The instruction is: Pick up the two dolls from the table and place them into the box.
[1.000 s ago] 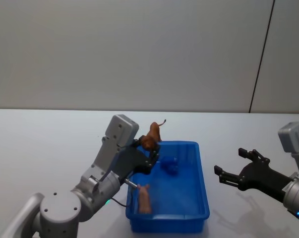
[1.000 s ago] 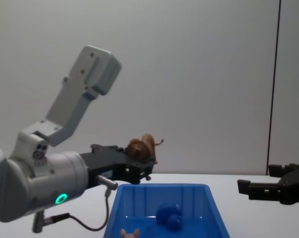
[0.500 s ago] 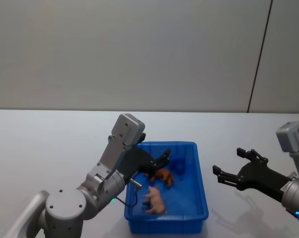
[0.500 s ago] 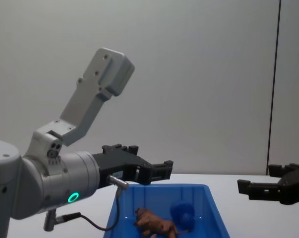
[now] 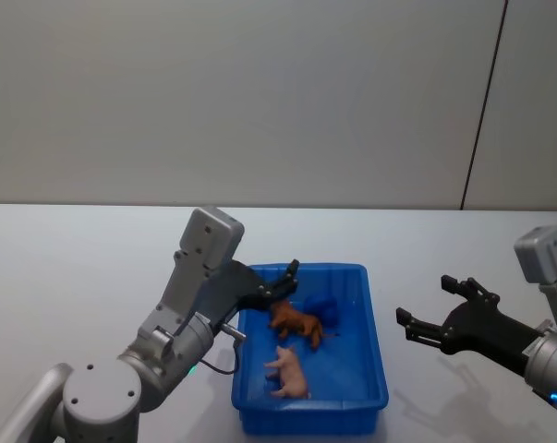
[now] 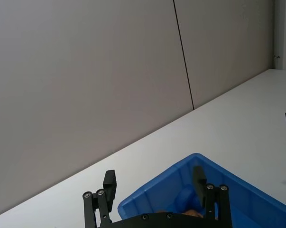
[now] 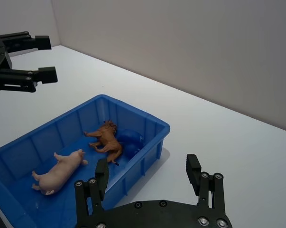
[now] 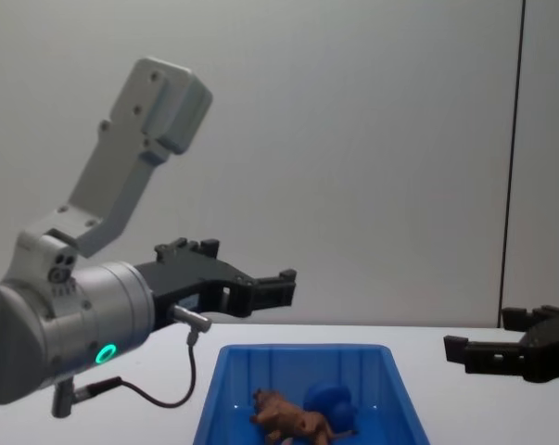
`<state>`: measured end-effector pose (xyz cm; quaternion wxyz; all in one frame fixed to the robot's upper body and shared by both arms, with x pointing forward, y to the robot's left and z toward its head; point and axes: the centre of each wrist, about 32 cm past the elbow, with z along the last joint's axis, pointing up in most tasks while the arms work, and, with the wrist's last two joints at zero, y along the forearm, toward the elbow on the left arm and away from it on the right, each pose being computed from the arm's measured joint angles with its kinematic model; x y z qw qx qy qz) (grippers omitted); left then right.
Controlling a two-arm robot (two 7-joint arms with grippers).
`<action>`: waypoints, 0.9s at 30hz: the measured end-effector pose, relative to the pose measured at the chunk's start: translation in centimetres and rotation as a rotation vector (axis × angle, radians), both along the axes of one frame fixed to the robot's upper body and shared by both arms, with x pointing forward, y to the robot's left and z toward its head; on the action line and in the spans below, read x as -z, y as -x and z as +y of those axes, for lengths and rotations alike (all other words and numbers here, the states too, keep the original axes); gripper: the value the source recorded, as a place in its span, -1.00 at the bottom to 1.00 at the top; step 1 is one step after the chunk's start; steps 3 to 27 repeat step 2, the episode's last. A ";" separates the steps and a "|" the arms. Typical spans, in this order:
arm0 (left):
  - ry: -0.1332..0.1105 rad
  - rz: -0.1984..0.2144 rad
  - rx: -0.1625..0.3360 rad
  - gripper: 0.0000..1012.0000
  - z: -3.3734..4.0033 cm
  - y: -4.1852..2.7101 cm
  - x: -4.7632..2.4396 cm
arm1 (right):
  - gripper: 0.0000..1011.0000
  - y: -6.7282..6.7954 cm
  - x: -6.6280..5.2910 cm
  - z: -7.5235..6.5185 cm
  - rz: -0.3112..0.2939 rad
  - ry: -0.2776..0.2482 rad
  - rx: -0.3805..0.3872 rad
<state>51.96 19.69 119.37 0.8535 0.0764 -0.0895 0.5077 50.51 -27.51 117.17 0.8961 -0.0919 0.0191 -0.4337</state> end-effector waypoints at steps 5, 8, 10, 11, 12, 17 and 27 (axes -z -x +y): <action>0.004 -0.009 -0.008 0.98 0.12 0.14 -0.06 | 0.98 0.0 0.0 0.0 0.000 0.000 0.000; 0.004 -0.009 -0.008 0.98 0.12 0.14 -0.06 | 0.98 0.0 0.0 0.0 0.000 0.000 0.000; 0.004 -0.009 -0.008 0.98 0.12 0.14 -0.06 | 0.98 0.0 0.0 0.0 0.000 0.000 0.000; 0.004 -0.009 -0.008 0.98 0.12 0.14 -0.06 | 0.98 0.0 0.0 0.0 0.000 0.000 0.000; 0.004 -0.009 -0.008 0.98 0.12 0.14 -0.06 | 0.98 0.0 0.0 0.0 0.000 0.000 0.000; 0.004 -0.009 -0.008 0.98 0.12 0.14 -0.06 | 0.98 0.0 0.0 0.0 0.000 0.000 0.000; 0.004 -0.009 -0.008 0.98 0.12 0.14 -0.06 | 0.98 0.0 0.0 0.0 0.000 0.000 0.000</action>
